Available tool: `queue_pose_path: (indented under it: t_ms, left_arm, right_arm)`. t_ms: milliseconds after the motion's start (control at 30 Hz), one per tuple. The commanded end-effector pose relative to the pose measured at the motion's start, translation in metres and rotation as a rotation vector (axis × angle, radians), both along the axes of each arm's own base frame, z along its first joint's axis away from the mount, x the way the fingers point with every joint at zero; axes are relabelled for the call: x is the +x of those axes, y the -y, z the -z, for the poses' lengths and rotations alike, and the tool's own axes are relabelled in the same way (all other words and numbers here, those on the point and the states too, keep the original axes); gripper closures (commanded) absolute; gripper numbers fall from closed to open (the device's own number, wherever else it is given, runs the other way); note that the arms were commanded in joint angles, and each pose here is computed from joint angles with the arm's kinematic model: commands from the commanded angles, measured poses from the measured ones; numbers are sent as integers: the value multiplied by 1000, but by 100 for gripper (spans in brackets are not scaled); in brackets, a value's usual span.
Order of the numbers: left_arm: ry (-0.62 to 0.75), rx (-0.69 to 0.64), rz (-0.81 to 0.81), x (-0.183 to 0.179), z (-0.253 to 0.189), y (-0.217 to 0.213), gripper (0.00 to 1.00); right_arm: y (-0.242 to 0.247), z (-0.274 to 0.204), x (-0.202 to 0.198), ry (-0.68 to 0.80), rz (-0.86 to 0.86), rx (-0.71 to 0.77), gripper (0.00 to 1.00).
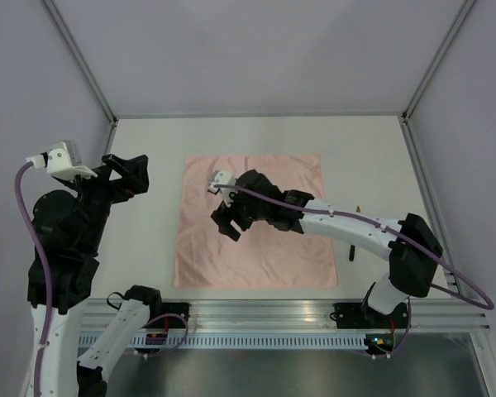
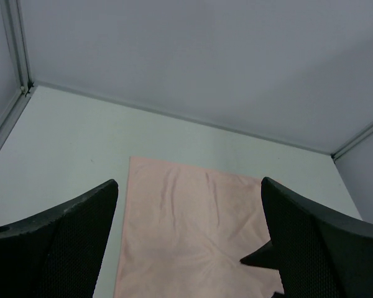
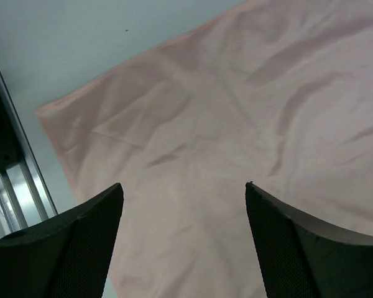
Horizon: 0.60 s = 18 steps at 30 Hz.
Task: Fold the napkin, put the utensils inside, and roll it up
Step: Fold the napkin at the center of the board.
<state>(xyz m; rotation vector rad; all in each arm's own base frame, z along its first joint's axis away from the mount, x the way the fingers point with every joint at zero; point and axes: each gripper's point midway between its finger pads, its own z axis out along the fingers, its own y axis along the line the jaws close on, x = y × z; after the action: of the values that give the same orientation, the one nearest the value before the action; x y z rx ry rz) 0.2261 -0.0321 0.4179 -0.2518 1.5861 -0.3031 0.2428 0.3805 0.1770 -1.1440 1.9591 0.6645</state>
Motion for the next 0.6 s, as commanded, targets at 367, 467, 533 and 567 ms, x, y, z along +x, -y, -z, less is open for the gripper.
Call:
queue_pose_path:
  t_ms: [367, 467, 533, 567]
  left_arm:
    - [-3, 20, 0, 0, -15, -1, 0]
    - [-6, 24, -5, -3, -15, -2, 0]
    - [-7, 32, -12, -4, -15, -5, 0]
    - [-10, 36, -12, -6, -14, -5, 0]
  right_arm:
    - [-122, 56, -121, 42, -291, -156, 38]
    - [-129, 76, -134, 25, -317, -176, 42]
    - [-133, 87, -135, 15, -319, -184, 42]
    - [-134, 91, -135, 10, -317, -185, 43]
